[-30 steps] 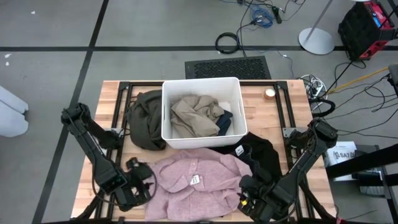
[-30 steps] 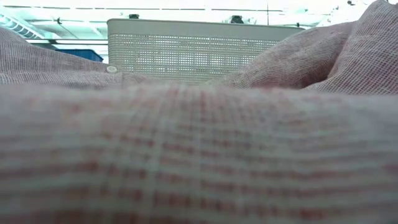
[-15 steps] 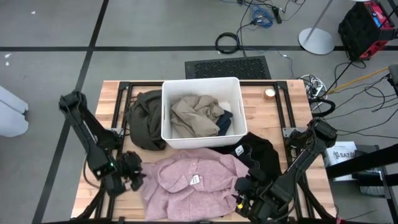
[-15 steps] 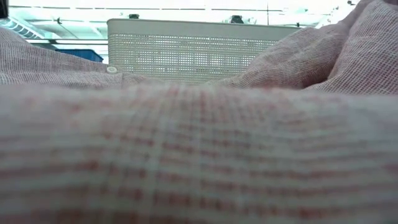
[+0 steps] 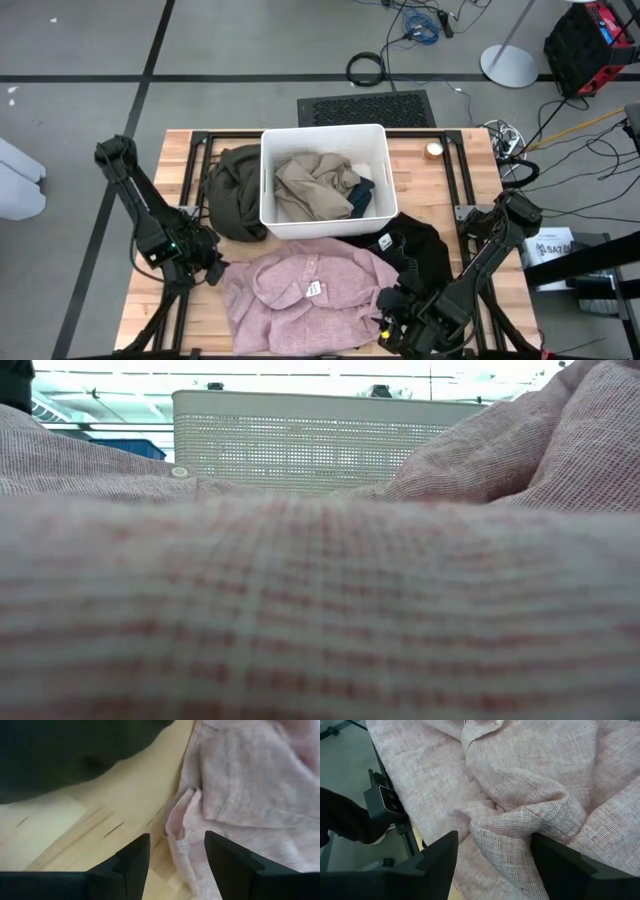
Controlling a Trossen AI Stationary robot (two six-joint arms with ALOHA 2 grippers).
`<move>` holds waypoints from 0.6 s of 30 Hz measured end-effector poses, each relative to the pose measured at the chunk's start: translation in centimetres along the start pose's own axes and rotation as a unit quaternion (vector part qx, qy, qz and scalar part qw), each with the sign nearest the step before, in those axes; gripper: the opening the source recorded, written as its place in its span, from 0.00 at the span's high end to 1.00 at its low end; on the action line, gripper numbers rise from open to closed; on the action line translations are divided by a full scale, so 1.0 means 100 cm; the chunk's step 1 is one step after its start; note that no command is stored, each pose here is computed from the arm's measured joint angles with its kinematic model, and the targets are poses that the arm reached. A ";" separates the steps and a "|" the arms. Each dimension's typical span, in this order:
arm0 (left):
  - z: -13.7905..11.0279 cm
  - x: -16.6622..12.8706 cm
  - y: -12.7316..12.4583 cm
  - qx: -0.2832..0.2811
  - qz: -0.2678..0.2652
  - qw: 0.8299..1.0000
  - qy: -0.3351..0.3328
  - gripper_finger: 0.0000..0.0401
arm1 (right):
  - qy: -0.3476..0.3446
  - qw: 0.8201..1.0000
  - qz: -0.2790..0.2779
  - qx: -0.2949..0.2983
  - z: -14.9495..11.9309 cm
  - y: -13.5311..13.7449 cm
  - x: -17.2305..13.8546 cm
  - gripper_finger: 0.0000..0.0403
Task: Sort clothes
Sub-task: Fold the pink shirt
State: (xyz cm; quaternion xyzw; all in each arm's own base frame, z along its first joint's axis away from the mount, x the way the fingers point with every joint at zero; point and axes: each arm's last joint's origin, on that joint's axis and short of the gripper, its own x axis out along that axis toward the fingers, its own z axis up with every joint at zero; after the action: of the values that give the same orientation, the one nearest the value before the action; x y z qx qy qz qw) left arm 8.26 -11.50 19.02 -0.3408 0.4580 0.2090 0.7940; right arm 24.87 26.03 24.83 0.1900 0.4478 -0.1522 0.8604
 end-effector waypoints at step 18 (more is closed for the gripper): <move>-0.017 0.038 0.006 -0.011 -0.038 0.999 0.001 0.50 | 0.001 1.000 -0.001 -0.011 0.000 0.000 0.000 0.40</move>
State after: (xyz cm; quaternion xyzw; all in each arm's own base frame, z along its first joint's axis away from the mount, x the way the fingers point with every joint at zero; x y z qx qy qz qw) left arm 8.76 -12.25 14.93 -0.3669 0.4429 0.1832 0.7973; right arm 24.89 26.02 24.80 0.1807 0.4505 -0.1476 0.8617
